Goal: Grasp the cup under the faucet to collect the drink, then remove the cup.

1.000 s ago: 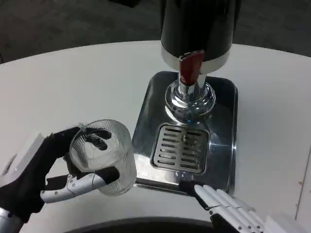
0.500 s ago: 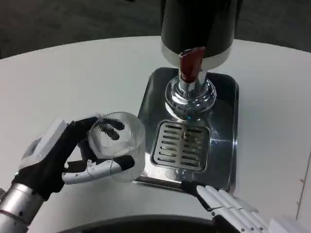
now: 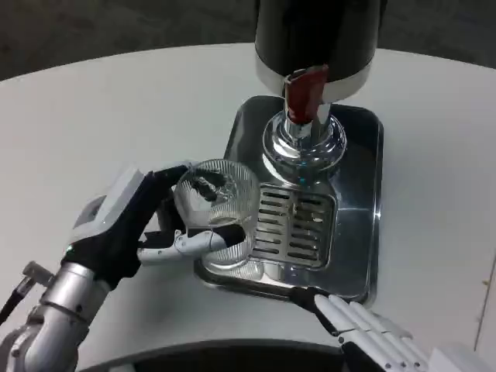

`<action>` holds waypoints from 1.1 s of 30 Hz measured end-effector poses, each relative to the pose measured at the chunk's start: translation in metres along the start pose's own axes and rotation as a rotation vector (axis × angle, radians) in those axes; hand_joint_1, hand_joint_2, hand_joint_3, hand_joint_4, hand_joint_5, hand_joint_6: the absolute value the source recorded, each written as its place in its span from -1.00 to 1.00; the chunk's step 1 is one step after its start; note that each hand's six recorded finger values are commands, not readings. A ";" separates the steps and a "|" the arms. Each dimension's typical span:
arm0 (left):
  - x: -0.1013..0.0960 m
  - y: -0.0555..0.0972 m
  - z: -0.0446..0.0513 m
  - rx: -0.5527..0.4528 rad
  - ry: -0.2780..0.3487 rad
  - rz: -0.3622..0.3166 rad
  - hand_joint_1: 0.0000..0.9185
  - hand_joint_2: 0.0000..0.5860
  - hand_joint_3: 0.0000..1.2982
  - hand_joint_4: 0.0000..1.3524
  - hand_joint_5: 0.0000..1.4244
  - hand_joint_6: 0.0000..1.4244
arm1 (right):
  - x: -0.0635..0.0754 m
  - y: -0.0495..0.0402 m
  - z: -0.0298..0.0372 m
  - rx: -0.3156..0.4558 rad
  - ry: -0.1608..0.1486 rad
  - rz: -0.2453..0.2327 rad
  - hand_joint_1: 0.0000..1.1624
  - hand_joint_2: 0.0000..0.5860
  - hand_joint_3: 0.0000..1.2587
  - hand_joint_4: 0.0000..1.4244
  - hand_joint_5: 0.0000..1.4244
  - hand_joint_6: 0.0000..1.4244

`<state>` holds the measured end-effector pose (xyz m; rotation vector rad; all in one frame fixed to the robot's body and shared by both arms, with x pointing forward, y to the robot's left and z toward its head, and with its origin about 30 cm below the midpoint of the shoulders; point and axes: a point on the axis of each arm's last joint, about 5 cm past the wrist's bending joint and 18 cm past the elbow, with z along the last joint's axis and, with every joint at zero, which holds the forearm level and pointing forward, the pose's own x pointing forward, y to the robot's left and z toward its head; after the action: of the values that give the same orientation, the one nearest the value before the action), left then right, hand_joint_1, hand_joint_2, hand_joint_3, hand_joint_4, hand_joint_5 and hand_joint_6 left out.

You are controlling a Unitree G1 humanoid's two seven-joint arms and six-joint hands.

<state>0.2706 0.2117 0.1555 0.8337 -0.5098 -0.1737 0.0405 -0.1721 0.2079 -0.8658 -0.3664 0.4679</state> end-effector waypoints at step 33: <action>0.051 -0.029 0.0219 0.038 -0.040 0.003 0.47 -0.21 0.10 0.16 0.39 0.39 | 0.000 0.0007 0.0000 0.014 0.008 -0.010 0.30 0.67 -0.95 -1.00 -1.00 -1.00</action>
<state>0.3055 0.1602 0.1647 0.8673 -0.5538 -0.1784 0.0403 -0.1718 0.2073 -0.8518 -0.3595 0.4569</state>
